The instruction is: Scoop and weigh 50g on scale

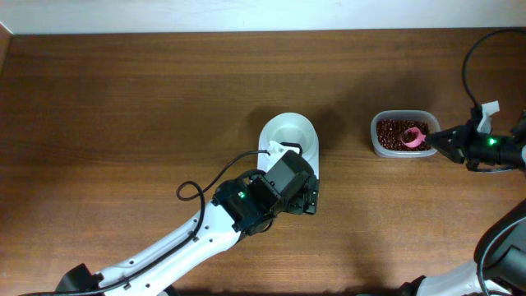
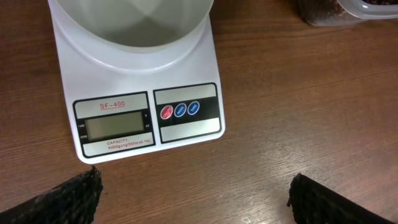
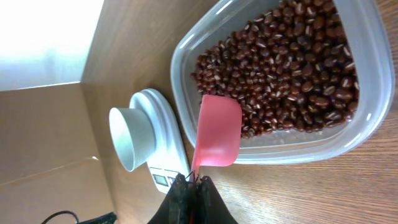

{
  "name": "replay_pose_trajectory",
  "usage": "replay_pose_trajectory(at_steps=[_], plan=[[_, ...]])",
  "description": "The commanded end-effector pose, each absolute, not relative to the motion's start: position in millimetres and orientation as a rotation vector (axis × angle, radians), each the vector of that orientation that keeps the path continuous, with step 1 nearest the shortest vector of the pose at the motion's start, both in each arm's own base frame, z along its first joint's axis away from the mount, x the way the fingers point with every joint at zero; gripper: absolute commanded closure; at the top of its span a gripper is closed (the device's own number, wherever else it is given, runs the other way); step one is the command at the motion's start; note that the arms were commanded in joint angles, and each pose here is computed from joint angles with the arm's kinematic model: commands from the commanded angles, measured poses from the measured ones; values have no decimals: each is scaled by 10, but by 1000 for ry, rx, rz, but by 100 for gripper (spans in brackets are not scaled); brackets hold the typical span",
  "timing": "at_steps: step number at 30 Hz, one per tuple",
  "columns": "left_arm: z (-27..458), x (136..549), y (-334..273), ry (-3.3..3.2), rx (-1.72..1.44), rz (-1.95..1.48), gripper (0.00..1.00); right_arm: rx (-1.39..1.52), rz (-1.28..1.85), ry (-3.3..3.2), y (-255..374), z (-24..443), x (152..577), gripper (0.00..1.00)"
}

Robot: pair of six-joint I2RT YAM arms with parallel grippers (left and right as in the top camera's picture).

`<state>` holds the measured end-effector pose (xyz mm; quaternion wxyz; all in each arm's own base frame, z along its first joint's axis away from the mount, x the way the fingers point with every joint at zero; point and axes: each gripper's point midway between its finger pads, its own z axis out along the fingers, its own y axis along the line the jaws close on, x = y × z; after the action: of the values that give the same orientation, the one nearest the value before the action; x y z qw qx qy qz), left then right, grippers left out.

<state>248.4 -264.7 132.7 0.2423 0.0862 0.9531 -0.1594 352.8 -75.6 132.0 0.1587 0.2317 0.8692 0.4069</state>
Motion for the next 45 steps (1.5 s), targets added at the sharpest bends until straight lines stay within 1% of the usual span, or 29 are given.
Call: replay_pose_trajectory(at_steps=[1,10,18,21,23,26,28,33,45], plan=[[1364,2498,-2642,2594,215,-437,1,631,1243,2425,-734,1384,3528,96],[1364,2498,-2642,2594,215,-437,1,595,1389,2299,-671,1596,3546,96],[1364,2498,-2642,2594,216,-437,1,600,1410,2288,-654,1619,3541,96],[1364,2498,-2643,2594,216,-438,1,593,1462,2242,-623,1699,3557,96],[1364,2498,-2642,2594,215,-437,1,590,1422,2268,-651,1648,3558,96],[1364,2498,-2642,2594,215,-437,1,636,1166,2452,-854,1313,3503,96],[1364,2498,-2642,2594,216,-437,1,611,1246,2391,-788,1419,3538,96],[1364,2498,-2642,2594,215,-437,1,587,1235,2380,-802,1428,3566,96],[1364,2498,-2642,2594,216,-437,1,546,1621,2072,-548,1986,3618,96]])
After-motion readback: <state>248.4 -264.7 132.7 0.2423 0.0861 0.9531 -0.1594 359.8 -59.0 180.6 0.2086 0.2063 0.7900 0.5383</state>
